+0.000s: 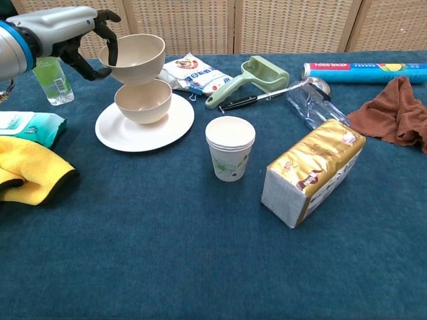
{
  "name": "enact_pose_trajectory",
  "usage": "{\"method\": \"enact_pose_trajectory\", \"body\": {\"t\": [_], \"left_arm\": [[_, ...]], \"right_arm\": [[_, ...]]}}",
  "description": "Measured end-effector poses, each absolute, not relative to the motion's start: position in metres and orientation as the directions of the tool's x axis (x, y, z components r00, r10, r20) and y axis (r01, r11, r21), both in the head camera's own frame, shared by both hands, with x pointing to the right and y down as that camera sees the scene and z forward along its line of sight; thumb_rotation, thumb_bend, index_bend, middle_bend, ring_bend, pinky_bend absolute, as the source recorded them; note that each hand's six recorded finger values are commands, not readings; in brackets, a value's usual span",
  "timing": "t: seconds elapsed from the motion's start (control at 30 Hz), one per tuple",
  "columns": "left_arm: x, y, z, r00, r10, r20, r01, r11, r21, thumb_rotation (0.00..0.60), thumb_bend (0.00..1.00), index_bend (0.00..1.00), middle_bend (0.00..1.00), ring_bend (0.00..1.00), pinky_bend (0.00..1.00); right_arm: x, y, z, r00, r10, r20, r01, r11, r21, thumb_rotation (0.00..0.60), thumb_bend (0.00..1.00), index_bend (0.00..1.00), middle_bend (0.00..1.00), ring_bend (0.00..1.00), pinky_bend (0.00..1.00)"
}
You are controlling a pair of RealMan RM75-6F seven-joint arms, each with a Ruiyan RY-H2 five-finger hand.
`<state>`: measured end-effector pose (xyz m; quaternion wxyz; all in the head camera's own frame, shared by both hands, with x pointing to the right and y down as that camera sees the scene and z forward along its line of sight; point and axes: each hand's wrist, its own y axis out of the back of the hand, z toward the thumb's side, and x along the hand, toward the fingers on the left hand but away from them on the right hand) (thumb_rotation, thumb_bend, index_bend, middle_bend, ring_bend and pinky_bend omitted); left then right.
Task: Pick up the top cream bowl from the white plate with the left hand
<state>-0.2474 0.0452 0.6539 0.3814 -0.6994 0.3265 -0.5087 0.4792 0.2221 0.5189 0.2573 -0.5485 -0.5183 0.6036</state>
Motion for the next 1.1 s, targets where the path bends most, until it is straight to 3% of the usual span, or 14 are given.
{"method": "enact_pose_trajectory", "body": {"t": [0.3, 0.57, 0.83, 0.9, 0.93, 1.03, 1.1], "left_arm": [[-0.263, 0.092, 0.642, 0.422, -0.794, 0.438, -0.07, -0.51, -0.858, 0.6, 0.47, 0.75, 0.0, 0.0, 0.0], [-0.278, 0.164, 0.649, 0.588, -0.661, 0.466, -0.069, -0.615, -0.785, 0.6, 0.47, 0.75, 0.0, 0.0, 0.0], [-0.266, 0.203, 0.669, 0.634, -0.592, 0.497, -0.039, -0.667, -0.744, 0.6, 0.47, 0.75, 0.0, 0.0, 0.0], [-0.261, 0.205, 0.674, 0.637, -0.593, 0.493, -0.038, -0.663, -0.748, 0.6, 0.43, 0.75, 0.0, 0.0, 0.0], [-0.259, 0.205, 0.676, 0.637, -0.594, 0.49, -0.038, -0.66, -0.751, 0.6, 0.36, 0.73, 0.0, 0.0, 0.0], [-0.254, 0.206, 0.681, 0.635, -0.602, 0.485, -0.035, -0.649, -0.76, 0.6, 0.08, 0.55, 0.0, 0.0, 0.0], [-0.253, 0.207, 0.683, 0.63, -0.602, 0.491, -0.029, -0.649, -0.76, 0.6, 0.01, 0.42, 0.0, 0.0, 0.0]], "right_arm": [[0.474, 0.224, 0.523, -0.255, 0.878, -0.405, 0.248, -0.345, -0.905, 0.6, 0.0, 0.04, 0.0, 0.0, 0.0], [0.471, 0.225, 0.524, -0.248, 0.879, -0.407, 0.244, -0.35, -0.904, 0.6, 0.0, 0.04, 0.0, 0.0, 0.0], [0.472, 0.225, 0.522, -0.251, 0.88, -0.402, 0.246, -0.344, -0.906, 0.6, 0.0, 0.04, 0.0, 0.0, 0.0], [0.473, 0.224, 0.522, -0.252, 0.881, -0.4, 0.247, -0.342, -0.907, 0.6, 0.0, 0.04, 0.0, 0.0, 0.0], [0.473, 0.224, 0.521, -0.253, 0.881, -0.4, 0.247, -0.341, -0.907, 0.6, 0.0, 0.04, 0.0, 0.0, 0.0], [0.474, 0.224, 0.521, -0.255, 0.88, -0.401, 0.249, -0.341, -0.907, 0.6, 0.0, 0.04, 0.0, 0.0, 0.0], [0.474, 0.224, 0.521, -0.256, 0.88, -0.4, 0.246, -0.341, -0.907, 0.6, 0.0, 0.04, 0.0, 0.0, 0.0]]}}
